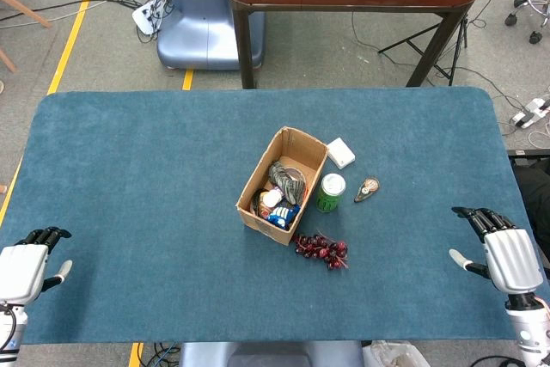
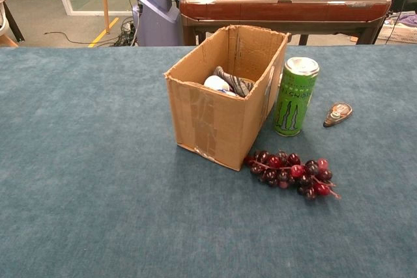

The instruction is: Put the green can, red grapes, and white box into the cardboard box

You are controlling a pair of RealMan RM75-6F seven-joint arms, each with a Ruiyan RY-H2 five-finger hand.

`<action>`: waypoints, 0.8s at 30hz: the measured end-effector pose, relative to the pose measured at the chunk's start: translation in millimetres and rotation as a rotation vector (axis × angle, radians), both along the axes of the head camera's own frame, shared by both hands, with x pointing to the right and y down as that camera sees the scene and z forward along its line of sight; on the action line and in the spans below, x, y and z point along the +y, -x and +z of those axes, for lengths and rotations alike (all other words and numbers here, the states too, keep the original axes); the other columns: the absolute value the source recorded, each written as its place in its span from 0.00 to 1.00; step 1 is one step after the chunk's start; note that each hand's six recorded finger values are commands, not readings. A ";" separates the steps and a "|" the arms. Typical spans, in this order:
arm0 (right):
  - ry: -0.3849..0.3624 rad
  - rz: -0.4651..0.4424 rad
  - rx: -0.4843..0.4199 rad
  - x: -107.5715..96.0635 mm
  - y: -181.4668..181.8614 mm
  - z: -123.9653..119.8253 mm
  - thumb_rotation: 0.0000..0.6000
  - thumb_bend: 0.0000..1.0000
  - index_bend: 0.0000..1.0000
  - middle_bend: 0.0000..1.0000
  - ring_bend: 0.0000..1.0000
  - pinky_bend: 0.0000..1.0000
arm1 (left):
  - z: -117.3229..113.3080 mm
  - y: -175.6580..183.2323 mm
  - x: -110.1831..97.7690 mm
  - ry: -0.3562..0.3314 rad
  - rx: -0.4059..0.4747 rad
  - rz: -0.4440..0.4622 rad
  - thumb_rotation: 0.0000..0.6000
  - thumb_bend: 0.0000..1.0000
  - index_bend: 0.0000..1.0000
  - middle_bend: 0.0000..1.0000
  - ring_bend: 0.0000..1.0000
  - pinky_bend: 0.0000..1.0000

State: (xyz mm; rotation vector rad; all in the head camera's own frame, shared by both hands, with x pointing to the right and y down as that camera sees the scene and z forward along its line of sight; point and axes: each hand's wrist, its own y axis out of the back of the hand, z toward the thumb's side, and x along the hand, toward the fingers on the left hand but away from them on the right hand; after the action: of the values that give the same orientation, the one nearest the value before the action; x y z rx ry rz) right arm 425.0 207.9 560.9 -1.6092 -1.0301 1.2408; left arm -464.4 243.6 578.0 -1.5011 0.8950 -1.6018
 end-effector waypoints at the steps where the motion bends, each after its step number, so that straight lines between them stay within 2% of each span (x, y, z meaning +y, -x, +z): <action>1: 0.000 0.000 0.000 0.1 0.2 0.2 1.00 0.01 0.28 0.37 0.31 0.47 | 0.0 -0.2 0.1 0.002 0.005 -0.003 1.00 0.29 0.36 0.35 0.32 0.53; 7: 0.029 -0.001 -0.010 -1.0 2.6 7.0 1.00 0.01 0.28 0.37 0.31 0.47 | -0.6 -0.7 0.0 0.009 0.036 -0.014 1.00 0.29 0.36 0.36 0.32 0.53; 11: 0.010 0.019 -0.039 -5.5 4.4 7.5 1.00 0.01 0.28 0.37 0.31 0.47 | 0.2 1.3 0.1 0.020 0.041 -0.019 1.00 0.28 0.36 0.36 0.32 0.53; 17: -0.027 0.059 -0.146 -17.2 9.3 8.8 1.00 0.00 0.28 0.37 0.31 0.48 | -2.5 3.7 -0.8 0.019 0.053 -0.030 1.00 0.28 0.36 0.36 0.32 0.53; 24: -0.103 0.100 -0.300 -47.4 32.2 15.0 1.00 0.00 0.28 0.38 0.31 0.48 | -7.9 1.3 0.5 0.013 0.077 -0.024 1.00 0.28 0.33 0.36 0.32 0.53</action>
State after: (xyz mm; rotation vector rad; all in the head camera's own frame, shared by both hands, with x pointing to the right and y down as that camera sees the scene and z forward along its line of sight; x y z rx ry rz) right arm 392.8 160.4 575.9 -1.7135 -1.3528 1.0103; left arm -465.7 244.1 570.1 -1.5754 0.9507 -1.5788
